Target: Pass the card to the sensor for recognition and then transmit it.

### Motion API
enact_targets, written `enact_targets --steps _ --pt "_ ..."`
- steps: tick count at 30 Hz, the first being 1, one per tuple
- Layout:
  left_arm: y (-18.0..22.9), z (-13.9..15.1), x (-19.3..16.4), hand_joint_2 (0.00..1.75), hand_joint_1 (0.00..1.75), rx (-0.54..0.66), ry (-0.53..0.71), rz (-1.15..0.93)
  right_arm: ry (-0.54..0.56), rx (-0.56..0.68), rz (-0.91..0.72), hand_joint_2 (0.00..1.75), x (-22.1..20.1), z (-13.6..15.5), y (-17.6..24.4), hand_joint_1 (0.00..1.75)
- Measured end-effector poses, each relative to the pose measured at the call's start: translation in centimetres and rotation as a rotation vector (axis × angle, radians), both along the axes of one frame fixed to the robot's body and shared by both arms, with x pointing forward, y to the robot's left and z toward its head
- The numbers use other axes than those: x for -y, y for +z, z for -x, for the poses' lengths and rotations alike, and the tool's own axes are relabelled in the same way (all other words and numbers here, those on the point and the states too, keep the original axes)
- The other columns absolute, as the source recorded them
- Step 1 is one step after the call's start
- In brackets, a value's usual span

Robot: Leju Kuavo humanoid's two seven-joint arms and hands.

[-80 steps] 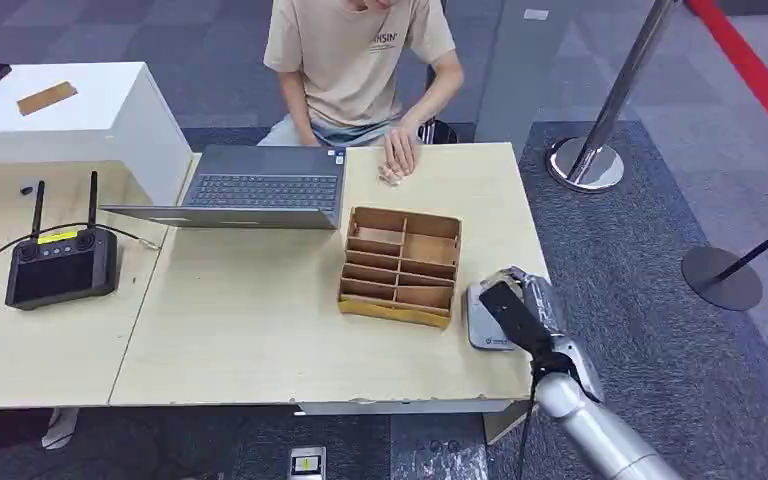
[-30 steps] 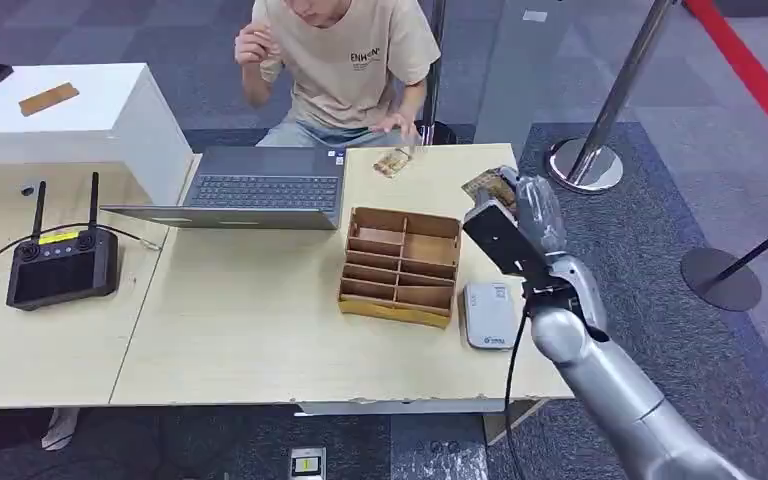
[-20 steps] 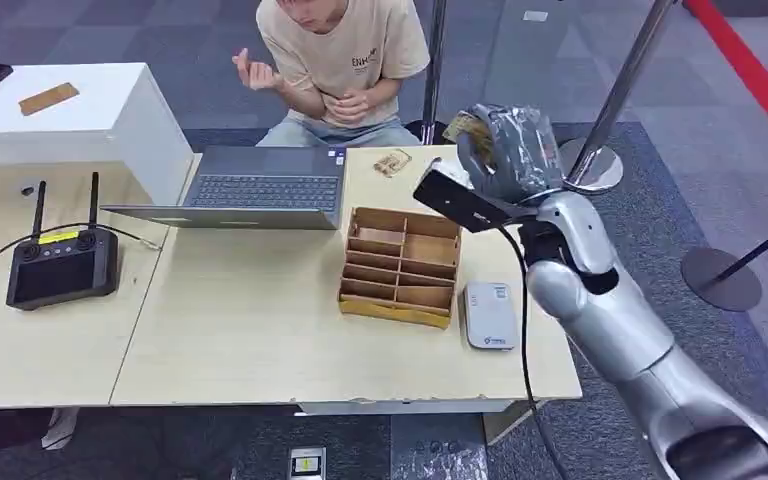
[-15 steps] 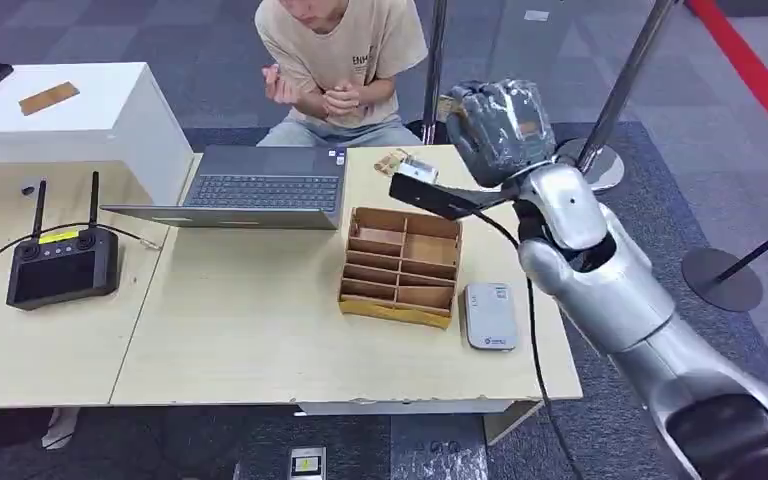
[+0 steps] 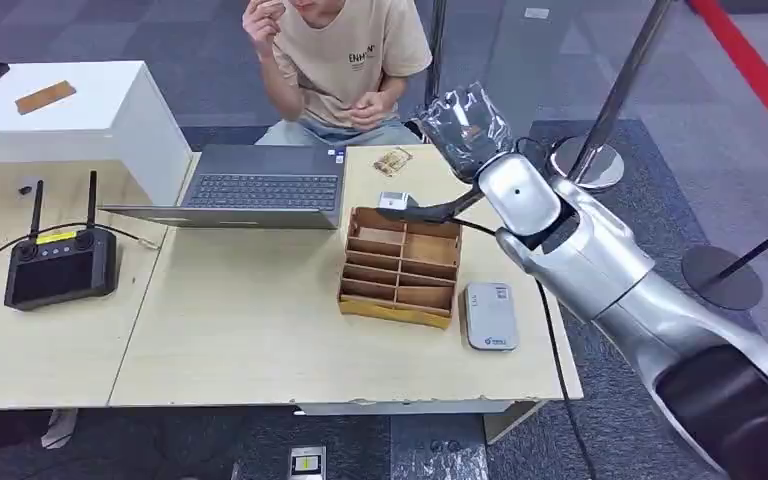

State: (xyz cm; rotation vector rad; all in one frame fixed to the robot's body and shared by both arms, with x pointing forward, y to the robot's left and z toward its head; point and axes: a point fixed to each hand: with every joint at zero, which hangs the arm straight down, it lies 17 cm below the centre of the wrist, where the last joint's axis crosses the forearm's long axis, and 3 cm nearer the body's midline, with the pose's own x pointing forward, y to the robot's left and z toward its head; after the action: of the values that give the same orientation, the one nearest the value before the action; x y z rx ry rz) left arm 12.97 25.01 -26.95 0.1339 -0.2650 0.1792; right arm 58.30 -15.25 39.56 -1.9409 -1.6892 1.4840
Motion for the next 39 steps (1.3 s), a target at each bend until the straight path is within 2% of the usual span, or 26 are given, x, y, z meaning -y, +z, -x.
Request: enact_targets --steps 8,14,20,39 --pt "-0.1 0.2 -0.3 0.0 0.0 -0.004 0.001 -0.005 -0.014 -0.005 0.056 1.75 -0.1 -0.5 -1.4 1.75" --pt "-0.4 1.5 -0.6 0.0 0.0 -0.032 0.006 -0.006 -0.034 0.004 0.136 1.75 0.5 -0.8 -2.2 1.75" --pt "-0.3 1.2 -0.7 0.0 0.0 -0.014 0.002 -0.002 -0.06 -0.009 0.166 1.75 1.4 -1.0 -3.0 1.75" --pt "-0.4 1.6 -1.1 0.0 0.0 -0.035 -0.018 -0.009 -0.097 -0.056 0.188 1.75 2.7 -1.3 -5.1 1.75"
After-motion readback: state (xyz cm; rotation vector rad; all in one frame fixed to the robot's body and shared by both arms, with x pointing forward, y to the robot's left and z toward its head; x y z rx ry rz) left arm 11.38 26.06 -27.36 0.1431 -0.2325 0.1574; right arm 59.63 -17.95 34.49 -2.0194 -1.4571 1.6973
